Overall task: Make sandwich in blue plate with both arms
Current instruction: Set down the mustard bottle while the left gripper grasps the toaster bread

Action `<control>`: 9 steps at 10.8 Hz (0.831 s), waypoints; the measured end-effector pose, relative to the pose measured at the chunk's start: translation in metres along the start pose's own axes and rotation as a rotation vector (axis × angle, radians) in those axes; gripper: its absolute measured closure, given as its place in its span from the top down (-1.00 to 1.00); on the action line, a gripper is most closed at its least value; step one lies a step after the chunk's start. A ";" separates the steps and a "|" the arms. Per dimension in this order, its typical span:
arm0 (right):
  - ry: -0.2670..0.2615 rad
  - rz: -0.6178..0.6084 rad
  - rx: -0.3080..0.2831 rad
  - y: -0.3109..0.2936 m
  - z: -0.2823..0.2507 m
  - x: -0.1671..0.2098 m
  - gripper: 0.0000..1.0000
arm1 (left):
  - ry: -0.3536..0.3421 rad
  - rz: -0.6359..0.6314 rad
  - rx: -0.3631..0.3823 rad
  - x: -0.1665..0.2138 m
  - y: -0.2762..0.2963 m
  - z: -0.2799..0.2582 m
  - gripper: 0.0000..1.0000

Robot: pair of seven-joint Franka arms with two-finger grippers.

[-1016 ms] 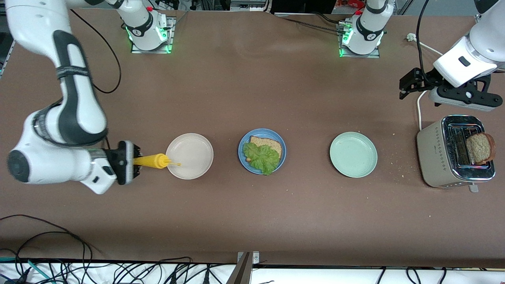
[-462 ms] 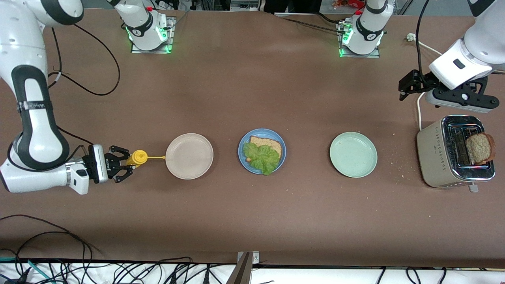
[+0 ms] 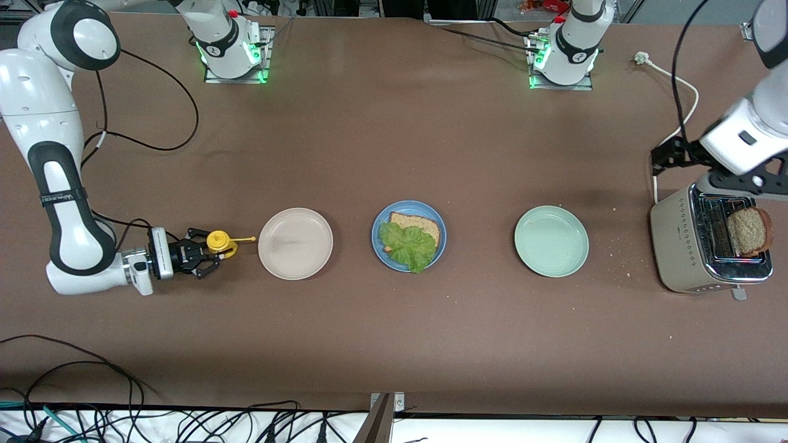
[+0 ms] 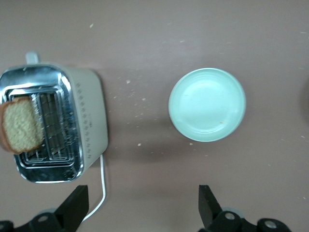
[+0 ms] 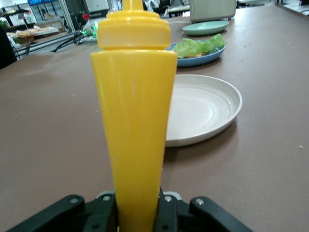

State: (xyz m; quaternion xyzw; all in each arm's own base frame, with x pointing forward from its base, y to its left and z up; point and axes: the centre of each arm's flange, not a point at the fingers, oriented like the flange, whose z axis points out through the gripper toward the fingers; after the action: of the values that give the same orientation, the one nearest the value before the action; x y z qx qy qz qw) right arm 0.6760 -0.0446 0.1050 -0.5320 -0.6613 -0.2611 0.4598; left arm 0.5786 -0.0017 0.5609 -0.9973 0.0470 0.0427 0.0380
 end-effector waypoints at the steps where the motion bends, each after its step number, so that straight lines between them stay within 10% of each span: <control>1: 0.021 -0.002 -0.001 0.002 0.007 -0.002 -0.67 | -0.030 -0.052 -0.010 0.008 -0.033 0.020 1.00; 9: 0.094 -0.039 -0.038 0.009 0.027 -0.009 -0.67 | 0.042 0.030 -0.041 0.052 -0.246 0.161 1.00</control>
State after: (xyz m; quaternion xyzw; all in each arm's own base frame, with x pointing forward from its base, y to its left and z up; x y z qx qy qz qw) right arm 0.6761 -0.0230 0.0841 -0.5148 -0.6442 -0.3075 0.4748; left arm 0.6412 0.2503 0.4136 -0.9977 0.0617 0.0232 0.0160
